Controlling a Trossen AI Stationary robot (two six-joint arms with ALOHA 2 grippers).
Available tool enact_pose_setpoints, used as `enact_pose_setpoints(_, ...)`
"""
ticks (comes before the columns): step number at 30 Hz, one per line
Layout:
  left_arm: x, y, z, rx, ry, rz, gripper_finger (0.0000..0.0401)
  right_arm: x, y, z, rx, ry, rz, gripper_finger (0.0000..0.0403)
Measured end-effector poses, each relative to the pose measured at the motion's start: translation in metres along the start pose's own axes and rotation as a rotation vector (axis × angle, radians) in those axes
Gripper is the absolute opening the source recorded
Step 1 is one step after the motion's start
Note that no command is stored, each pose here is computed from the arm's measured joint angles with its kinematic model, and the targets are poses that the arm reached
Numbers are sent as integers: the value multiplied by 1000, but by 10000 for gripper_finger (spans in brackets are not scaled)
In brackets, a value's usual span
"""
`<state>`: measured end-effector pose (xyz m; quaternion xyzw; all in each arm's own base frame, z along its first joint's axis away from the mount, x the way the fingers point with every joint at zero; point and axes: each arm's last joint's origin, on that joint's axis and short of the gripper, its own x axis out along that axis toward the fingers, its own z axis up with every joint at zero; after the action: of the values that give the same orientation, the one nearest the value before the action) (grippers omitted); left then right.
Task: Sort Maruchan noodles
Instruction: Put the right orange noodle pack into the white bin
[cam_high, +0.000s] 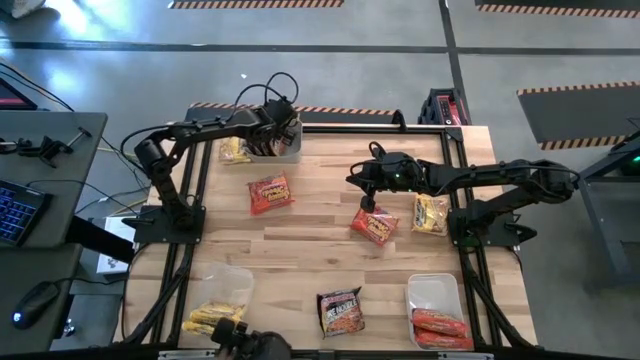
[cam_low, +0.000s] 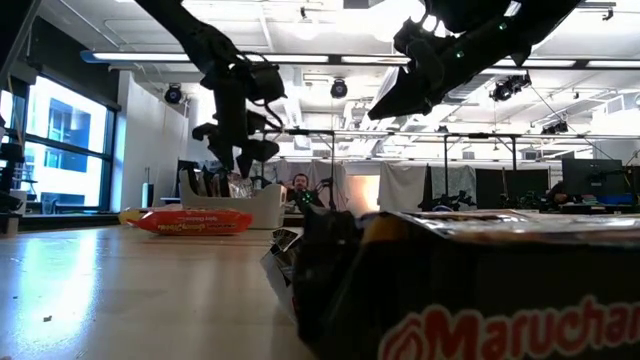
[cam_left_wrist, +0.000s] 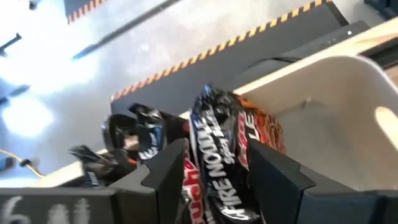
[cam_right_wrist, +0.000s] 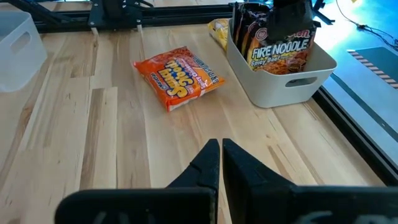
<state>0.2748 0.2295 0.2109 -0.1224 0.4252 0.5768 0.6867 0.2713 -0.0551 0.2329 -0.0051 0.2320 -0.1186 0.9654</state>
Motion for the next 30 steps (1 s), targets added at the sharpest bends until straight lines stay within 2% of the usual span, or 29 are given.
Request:
enact_pose_setpoints(7, -36, -3, 1, 16, -91, -4, 147, 0, 0, 3, -6, -35, -1, 0)
enact_pose_setpoints(13, -69, -14, -24, 39, -223, -61, 112, 0, 0, 6, -16, -66, -5, 0)
enact_pose_setpoints(22, -91, -20, -88, 100, -385, -530, 74, 6, 3, 8, -48, -99, -82, 0)
enact_pose_setpoints(30, -113, -7, -130, 106, -586, -830, 69, 46, 10, -7, -35, -145, -76, 0)
